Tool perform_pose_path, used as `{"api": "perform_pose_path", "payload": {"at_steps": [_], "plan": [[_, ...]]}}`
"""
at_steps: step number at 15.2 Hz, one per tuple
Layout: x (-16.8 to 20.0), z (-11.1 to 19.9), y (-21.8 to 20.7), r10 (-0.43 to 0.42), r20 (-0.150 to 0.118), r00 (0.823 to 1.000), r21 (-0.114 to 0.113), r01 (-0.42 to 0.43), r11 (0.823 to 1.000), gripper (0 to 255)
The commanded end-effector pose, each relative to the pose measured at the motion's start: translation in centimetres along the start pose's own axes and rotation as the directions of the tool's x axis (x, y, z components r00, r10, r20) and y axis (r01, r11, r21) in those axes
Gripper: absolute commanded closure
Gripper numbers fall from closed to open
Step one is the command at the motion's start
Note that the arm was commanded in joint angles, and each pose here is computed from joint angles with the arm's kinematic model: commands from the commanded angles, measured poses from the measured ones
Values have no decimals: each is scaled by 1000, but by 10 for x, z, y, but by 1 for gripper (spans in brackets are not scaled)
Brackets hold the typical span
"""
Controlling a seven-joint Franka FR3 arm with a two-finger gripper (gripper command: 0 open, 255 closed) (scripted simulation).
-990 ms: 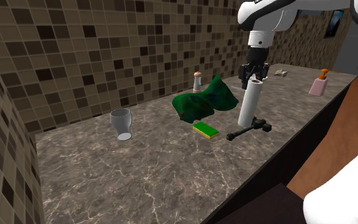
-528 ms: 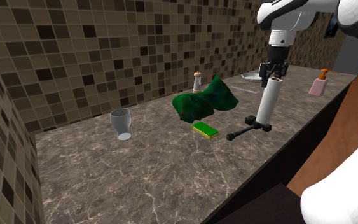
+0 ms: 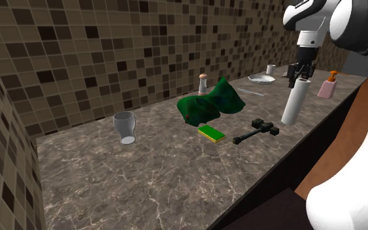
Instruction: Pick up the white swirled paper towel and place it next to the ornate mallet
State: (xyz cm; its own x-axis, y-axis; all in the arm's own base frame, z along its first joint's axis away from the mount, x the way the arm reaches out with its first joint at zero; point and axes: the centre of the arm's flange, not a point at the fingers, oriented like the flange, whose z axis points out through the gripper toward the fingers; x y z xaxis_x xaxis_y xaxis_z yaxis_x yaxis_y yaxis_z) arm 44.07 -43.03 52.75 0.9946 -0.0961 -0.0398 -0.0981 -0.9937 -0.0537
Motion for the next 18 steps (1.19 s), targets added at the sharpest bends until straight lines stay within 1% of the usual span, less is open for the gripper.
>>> {"api": "perform_pose_path", "payload": {"at_steps": [1,4,18], "plan": [[-5,-1,28,-2,0,1000,-1,2,1000,255],[-12,-3,70,-2,0,1000,-1,2,1000,255],[-9,70,74,-2,0,1000,-1,2,1000,255]]}}
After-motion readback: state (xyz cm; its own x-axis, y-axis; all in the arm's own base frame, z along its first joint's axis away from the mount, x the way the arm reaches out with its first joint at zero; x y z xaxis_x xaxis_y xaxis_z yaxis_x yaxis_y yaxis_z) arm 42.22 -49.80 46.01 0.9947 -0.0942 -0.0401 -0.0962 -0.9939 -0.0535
